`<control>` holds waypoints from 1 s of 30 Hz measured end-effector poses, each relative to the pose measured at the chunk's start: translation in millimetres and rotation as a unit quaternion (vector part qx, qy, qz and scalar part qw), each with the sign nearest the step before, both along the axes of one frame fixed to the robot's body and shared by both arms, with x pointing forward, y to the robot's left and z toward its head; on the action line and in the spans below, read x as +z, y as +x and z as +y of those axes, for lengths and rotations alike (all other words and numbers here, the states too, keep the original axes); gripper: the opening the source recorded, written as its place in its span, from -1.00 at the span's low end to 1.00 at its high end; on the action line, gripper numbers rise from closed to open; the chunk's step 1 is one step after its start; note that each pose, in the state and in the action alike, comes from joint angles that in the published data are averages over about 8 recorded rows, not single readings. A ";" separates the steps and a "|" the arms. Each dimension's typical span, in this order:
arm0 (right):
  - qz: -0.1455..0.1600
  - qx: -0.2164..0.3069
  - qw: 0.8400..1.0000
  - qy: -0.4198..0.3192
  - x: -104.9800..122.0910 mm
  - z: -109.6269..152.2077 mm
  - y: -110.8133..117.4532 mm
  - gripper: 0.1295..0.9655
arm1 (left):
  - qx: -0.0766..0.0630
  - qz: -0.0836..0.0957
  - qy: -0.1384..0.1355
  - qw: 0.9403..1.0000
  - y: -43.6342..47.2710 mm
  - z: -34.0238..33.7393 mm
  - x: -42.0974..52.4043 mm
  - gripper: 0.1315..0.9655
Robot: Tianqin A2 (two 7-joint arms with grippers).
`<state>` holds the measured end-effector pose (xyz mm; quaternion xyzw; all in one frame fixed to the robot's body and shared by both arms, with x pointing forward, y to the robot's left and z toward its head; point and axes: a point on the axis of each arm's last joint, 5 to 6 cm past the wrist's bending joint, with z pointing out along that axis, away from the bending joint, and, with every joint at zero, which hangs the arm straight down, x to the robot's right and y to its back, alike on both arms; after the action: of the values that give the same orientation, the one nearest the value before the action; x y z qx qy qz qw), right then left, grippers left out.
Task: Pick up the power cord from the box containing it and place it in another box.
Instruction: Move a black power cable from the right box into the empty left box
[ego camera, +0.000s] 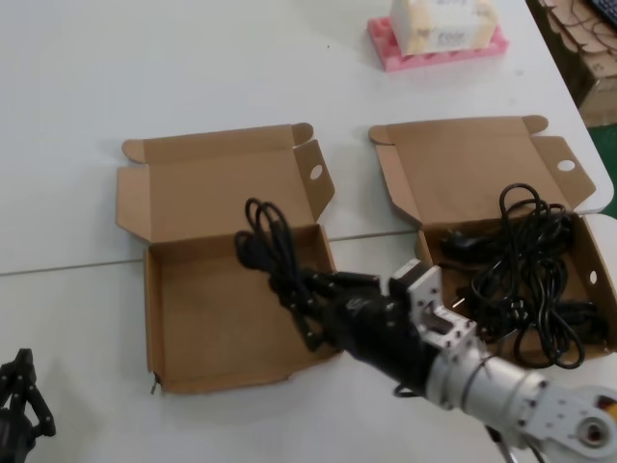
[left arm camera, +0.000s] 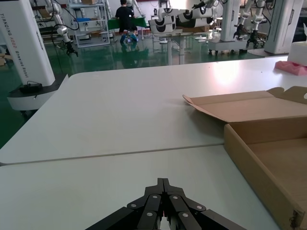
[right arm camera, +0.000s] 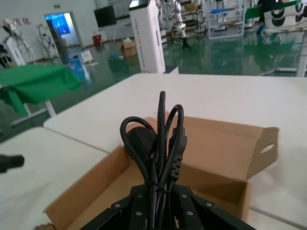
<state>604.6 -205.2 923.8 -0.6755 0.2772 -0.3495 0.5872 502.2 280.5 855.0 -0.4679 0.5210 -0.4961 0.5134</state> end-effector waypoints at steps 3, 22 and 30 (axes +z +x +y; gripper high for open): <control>-0.001 -0.003 1.000 -0.011 -6.2 12.1 6.7 -0.79 | 0.000 0.000 0.000 1.000 0.0 0.0 0.0 -0.93; -0.002 -0.016 1.000 -0.007 -9.7 28.5 20.7 -0.63 | 0.000 0.000 0.000 1.000 0.0 0.0 0.0 -0.93; 0.005 -0.011 1.000 -0.020 -15.7 23.8 15.7 -0.33 | 0.000 0.000 0.000 1.000 0.0 0.0 0.0 -0.93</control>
<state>620.3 -181.5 908.1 -0.6853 0.2809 -0.3583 0.5685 502.2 280.5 855.0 -0.4679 0.5210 -0.4961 0.5134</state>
